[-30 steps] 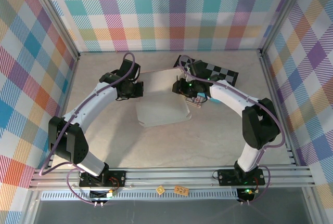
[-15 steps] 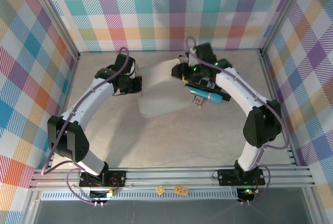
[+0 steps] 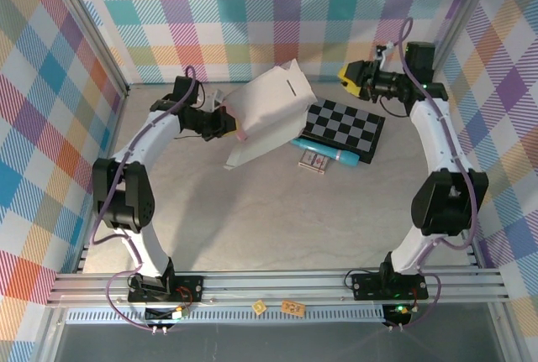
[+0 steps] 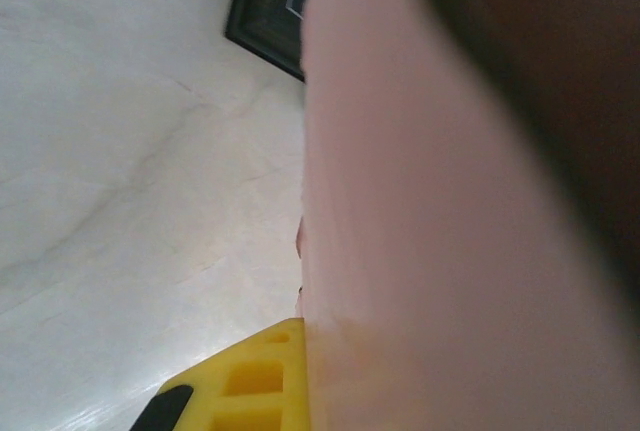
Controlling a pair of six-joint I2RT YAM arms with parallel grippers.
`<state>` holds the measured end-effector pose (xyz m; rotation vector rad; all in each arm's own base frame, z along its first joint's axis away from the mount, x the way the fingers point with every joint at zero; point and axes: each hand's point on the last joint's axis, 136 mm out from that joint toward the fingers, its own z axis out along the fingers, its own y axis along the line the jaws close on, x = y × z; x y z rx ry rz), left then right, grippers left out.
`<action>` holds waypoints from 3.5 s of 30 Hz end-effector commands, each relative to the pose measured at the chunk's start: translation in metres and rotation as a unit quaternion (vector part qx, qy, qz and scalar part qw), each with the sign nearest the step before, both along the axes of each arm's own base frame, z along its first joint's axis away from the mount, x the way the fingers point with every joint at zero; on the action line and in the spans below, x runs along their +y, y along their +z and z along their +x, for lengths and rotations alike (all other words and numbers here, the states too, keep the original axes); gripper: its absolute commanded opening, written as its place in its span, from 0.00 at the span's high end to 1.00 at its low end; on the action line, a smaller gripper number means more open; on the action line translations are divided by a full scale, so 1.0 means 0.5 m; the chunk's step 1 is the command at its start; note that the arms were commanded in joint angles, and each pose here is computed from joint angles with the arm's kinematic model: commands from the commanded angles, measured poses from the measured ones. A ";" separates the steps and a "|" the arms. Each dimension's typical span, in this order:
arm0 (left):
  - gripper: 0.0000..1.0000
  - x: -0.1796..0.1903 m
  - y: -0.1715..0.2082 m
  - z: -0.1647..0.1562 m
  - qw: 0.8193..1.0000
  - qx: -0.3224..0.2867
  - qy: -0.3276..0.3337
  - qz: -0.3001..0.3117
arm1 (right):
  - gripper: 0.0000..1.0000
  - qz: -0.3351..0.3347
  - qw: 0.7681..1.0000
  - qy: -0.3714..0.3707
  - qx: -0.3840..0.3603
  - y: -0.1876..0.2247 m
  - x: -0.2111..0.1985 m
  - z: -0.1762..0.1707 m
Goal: Fold the paper box
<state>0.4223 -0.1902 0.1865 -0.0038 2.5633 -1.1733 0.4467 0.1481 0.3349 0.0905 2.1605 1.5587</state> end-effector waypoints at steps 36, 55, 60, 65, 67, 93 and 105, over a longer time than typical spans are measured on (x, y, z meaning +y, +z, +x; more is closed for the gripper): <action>1.00 -0.067 0.035 -0.028 0.993 0.014 -0.084 -0.085 | 0.63 0.005 0.984 0.159 -0.079 0.047 0.158 -0.039; 1.00 -0.075 0.038 -0.047 0.993 0.010 -0.097 -0.070 | 0.67 -0.140 0.978 0.113 -0.103 -0.004 0.180 -0.039; 1.00 -0.074 0.037 -0.051 0.993 0.010 -0.096 -0.067 | 0.69 -0.176 0.972 0.107 -0.115 -0.014 0.190 -0.044; 1.00 -0.075 0.039 -0.053 0.993 0.008 -0.096 -0.063 | 0.72 -0.202 0.966 0.102 -0.125 -0.023 0.197 -0.047; 1.00 -0.075 0.040 -0.052 0.993 0.008 -0.095 -0.063 | 0.72 -0.215 0.962 0.103 -0.133 -0.025 0.201 -0.051; 1.00 -0.081 0.061 -0.068 0.995 -0.016 -0.099 -0.020 | 0.71 -0.497 0.845 0.049 -0.192 -0.141 0.216 -0.031; 1.00 -0.093 0.075 -0.082 0.994 -0.030 -0.104 0.004 | 1.00 -0.616 0.767 -0.010 -0.179 -0.172 0.184 -0.008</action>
